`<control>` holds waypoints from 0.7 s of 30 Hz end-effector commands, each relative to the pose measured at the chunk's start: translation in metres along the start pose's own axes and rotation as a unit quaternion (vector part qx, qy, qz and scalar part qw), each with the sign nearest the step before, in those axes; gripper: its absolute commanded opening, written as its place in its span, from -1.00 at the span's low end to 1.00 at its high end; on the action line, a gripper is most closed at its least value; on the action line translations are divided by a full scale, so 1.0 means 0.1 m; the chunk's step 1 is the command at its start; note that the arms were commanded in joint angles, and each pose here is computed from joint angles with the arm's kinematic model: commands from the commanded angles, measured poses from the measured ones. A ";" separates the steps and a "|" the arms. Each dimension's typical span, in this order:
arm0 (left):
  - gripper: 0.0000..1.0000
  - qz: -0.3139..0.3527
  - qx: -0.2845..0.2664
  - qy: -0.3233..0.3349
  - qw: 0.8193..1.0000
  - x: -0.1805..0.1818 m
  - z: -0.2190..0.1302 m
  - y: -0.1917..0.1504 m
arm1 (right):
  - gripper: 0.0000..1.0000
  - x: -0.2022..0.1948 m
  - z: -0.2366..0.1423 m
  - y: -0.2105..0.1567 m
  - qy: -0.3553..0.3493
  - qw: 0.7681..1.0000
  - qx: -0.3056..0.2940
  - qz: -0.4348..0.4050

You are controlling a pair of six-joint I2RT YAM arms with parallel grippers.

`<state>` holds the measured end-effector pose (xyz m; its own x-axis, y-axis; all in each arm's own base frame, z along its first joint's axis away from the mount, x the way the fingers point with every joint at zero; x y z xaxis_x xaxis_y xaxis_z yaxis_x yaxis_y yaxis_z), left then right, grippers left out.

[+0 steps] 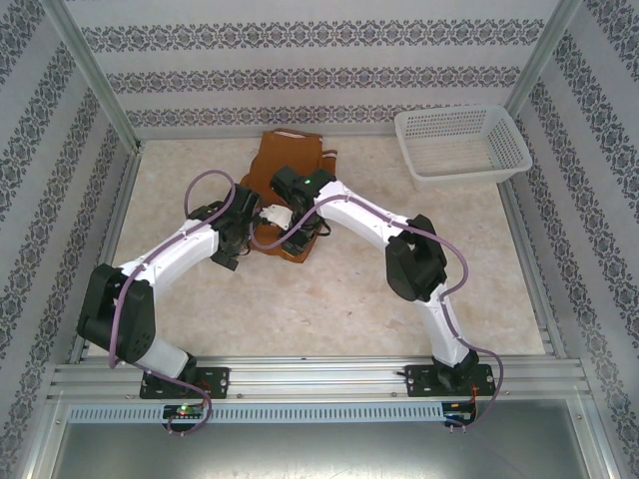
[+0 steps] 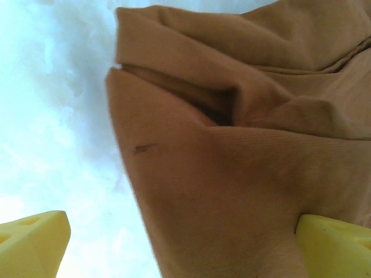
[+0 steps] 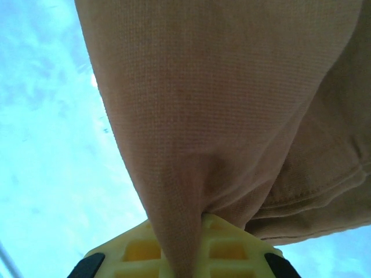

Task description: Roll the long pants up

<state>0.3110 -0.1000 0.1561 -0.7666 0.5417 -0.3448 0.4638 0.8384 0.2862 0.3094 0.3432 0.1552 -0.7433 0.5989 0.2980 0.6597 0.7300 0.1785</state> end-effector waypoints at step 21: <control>-0.97 0.023 -0.019 0.036 0.999 0.08 0.61 -0.19 | -1.00 0.25 -0.52 -0.08 0.149 0.984 -0.029 0.088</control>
<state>0.3323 -0.1019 0.1154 -0.7686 0.5415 -0.3406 0.4306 0.8317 0.3505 0.2972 0.3268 0.1548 -0.5274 0.6714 0.5206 0.7893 0.6140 0.0078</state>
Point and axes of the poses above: each hand's point on the last joint's axis, 136 mm out from that joint toward the fingers, its own z axis out along the fingers, its own x axis along the line the jaws close on, y = z × x, the point moved 6 cm from there along -z, back along the fingers, and after that the axes turned 10 degrees about z, right-handed, at the moved point
